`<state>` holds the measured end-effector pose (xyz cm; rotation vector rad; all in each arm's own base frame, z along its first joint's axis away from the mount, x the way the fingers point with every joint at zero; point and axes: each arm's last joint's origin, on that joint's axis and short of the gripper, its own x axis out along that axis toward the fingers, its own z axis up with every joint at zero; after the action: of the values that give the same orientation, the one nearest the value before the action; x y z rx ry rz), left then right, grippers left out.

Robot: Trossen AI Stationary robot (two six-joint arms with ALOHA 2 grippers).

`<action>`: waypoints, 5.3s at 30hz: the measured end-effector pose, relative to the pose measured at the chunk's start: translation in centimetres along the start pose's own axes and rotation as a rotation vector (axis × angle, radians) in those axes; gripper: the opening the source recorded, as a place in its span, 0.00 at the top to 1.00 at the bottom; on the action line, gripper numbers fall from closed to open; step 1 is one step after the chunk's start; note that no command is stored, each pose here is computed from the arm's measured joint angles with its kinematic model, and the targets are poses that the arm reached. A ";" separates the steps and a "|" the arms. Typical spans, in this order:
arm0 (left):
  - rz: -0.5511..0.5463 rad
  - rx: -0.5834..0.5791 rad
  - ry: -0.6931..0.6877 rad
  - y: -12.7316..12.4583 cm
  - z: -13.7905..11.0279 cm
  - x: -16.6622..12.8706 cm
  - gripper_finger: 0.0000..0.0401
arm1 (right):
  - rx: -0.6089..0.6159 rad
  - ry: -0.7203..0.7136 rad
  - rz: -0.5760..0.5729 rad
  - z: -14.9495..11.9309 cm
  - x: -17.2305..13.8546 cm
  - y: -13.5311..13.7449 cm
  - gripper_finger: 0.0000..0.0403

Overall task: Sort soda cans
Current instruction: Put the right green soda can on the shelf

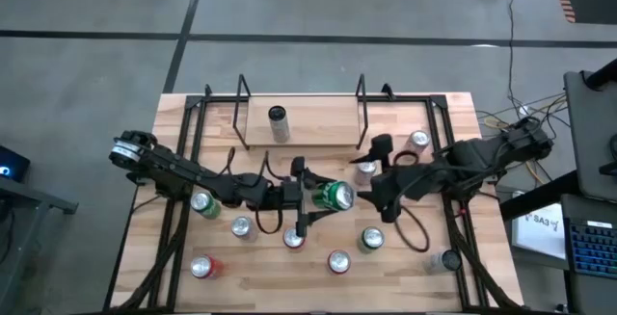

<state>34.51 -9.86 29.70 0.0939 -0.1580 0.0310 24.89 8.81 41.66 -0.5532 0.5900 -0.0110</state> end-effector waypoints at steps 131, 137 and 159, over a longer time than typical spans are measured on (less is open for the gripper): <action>0.332 0.051 -0.289 1.0 -1.6 -6.1 0.10 | 0.383 -0.534 -0.409 2.3 10.6 0.0 0.28; 0.355 0.080 -0.237 1.6 -0.9 -6.3 0.10 | 0.342 -0.472 -0.475 3.0 9.1 -1.7 0.28; 0.433 0.296 -0.011 5.0 3.7 -10.0 0.14 | 0.505 -0.307 -0.411 -3.3 10.5 -8.7 0.28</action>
<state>23.89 -5.45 32.26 0.3536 -0.1814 0.4867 33.17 -1.93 38.18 -0.1682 0.1518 -0.4452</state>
